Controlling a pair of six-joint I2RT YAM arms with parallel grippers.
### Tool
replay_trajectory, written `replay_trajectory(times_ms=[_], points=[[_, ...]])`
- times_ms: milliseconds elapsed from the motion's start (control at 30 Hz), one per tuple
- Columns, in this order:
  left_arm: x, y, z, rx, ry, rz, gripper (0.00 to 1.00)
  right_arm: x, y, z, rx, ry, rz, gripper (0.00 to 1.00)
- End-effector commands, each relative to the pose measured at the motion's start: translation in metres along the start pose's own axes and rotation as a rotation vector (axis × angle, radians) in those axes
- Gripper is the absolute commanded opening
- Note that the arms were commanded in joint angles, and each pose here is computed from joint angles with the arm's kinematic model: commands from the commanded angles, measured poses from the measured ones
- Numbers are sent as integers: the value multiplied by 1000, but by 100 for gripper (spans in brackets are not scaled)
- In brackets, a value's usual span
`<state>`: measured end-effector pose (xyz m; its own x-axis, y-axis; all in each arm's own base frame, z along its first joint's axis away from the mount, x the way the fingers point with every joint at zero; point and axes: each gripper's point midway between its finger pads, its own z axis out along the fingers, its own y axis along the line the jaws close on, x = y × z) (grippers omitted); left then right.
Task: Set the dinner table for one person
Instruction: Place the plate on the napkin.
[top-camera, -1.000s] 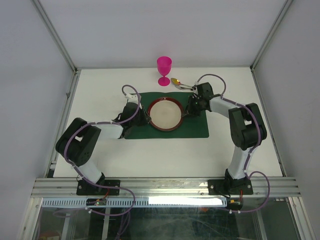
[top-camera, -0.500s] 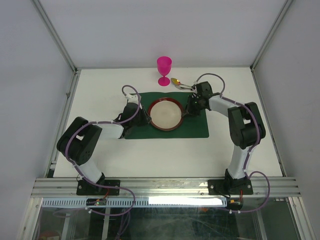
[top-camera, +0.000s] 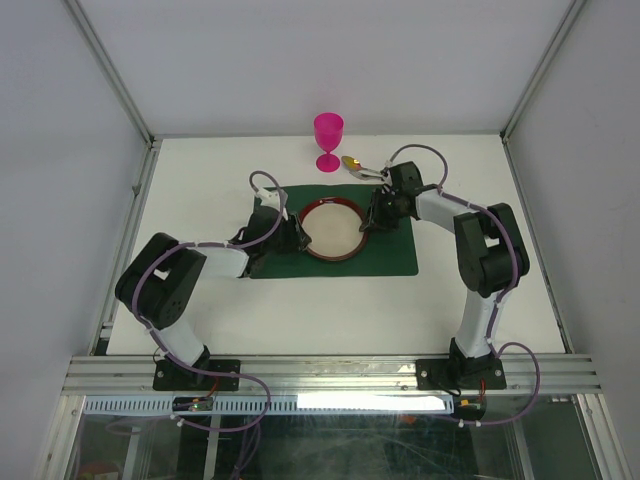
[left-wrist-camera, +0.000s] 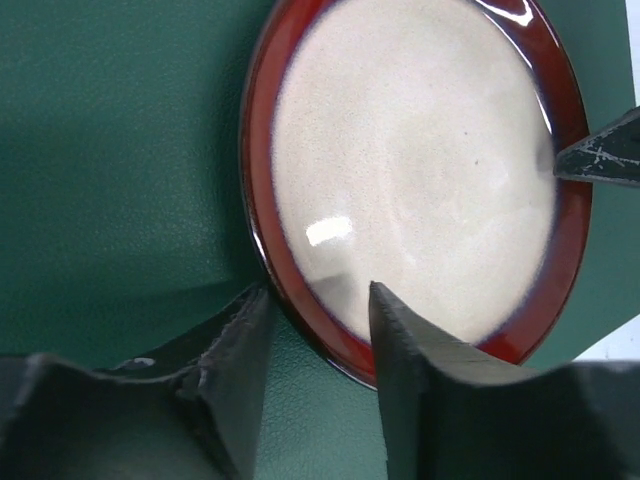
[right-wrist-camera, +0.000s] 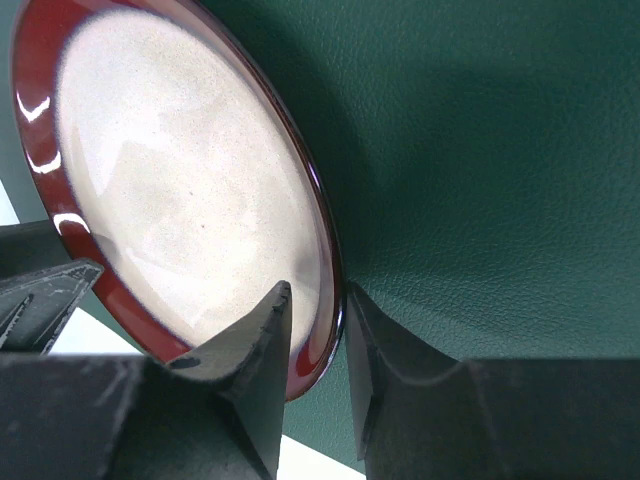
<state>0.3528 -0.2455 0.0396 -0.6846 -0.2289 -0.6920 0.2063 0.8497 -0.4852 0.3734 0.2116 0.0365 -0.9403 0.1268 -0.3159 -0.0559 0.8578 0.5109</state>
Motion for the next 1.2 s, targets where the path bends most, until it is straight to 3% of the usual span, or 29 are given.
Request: replay_trajectory(times_ms=[0,100,200,767,1167], points=[[-25,-29,-2,95,-69,32,49,-26,26,-8,-63,-77,-66,30],[-29,-29,-5,84,-78,34,59,-26,26,-10,-60,-83,-67,30],[-34,-30,-8,77,-88,42,63,-26,26,-12,-53,-84,-67,30],[-67,-21,-13,2,-149,84,68,-33,12,-36,75,-98,-112,31],[-119,19,-15,-85,-209,64,71,-70,8,-80,164,-250,-142,31]])
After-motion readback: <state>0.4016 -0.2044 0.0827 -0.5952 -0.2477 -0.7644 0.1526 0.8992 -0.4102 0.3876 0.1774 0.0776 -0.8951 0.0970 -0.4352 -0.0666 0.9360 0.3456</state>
